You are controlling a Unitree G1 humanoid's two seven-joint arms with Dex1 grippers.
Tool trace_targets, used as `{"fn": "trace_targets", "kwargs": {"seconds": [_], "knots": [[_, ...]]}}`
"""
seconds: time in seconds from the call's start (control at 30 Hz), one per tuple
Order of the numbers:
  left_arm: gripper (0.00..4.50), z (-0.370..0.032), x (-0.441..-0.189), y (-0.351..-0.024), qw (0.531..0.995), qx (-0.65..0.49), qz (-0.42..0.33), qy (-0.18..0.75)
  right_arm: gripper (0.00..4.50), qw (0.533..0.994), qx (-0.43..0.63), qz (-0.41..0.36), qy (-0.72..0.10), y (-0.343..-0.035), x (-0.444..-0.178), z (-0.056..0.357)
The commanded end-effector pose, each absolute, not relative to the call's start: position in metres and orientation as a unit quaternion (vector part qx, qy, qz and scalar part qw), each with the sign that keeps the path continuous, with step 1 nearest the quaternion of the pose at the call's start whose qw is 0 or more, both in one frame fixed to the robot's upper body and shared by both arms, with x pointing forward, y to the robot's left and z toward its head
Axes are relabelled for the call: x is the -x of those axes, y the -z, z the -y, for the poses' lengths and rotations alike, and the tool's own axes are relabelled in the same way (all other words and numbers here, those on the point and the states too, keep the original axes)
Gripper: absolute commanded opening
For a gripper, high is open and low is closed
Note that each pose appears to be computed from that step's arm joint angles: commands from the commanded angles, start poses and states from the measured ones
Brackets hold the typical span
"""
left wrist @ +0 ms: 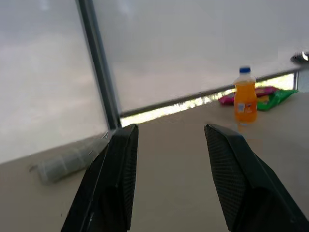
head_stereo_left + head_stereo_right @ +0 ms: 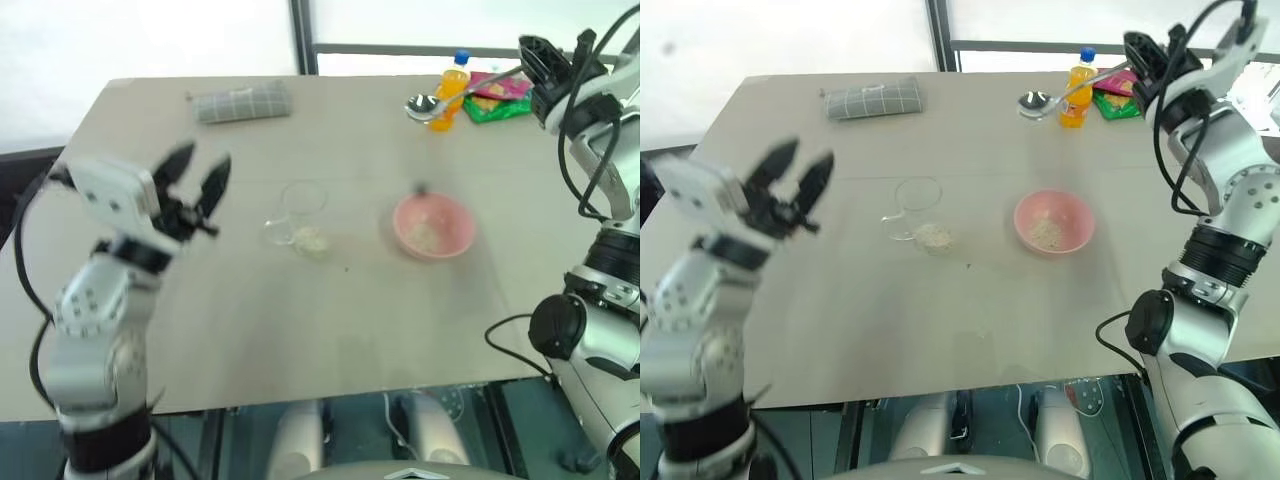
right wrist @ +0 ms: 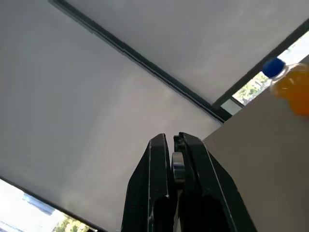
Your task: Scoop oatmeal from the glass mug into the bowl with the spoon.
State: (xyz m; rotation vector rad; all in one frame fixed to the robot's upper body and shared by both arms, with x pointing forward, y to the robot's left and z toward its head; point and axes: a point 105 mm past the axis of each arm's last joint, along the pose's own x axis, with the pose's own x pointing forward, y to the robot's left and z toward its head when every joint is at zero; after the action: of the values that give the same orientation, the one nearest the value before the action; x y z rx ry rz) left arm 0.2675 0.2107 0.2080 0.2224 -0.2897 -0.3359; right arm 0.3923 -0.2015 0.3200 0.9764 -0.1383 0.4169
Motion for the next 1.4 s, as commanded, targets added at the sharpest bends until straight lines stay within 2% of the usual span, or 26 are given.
{"fn": "trace_targets", "kwargs": {"seconds": [0.03,0.17,0.47,0.83,1.1,1.2,1.23,1.4], "knots": [[2.24,-0.202,-0.257,-0.198,0.964,-0.113,0.152,0.187,0.00,0.866,-0.463,0.071,-0.176,-0.315,-0.392,0.212],[2.24,-0.196,-0.267,-0.174,0.968,-0.083,0.132,0.194,0.00,0.870,-0.460,0.065,-0.165,-0.304,-0.393,0.210],[2.24,-0.190,-0.297,-0.150,0.972,-0.069,0.126,0.184,0.00,0.873,-0.456,0.083,-0.154,-0.310,-0.385,0.206],[2.24,-0.186,-0.325,-0.154,0.971,-0.058,0.139,0.188,0.00,0.883,-0.440,0.088,-0.140,-0.307,-0.382,0.212],[2.24,-0.178,-0.332,-0.155,0.967,-0.055,0.147,0.200,0.00,0.885,-0.437,0.084,-0.140,-0.304,-0.382,0.216],[0.88,-0.178,-0.334,-0.154,0.967,-0.053,0.147,0.200,0.00,0.885,-0.436,0.082,-0.143,-0.304,-0.381,0.216],[0.56,-0.179,-0.335,-0.153,0.969,-0.053,0.145,0.195,0.00,0.884,-0.436,0.082,-0.144,-0.304,-0.381,0.217],[0.56,-0.180,-0.339,-0.151,0.970,-0.056,0.141,0.191,0.00,0.884,-0.438,0.083,-0.144,-0.304,-0.381,0.220]]}}
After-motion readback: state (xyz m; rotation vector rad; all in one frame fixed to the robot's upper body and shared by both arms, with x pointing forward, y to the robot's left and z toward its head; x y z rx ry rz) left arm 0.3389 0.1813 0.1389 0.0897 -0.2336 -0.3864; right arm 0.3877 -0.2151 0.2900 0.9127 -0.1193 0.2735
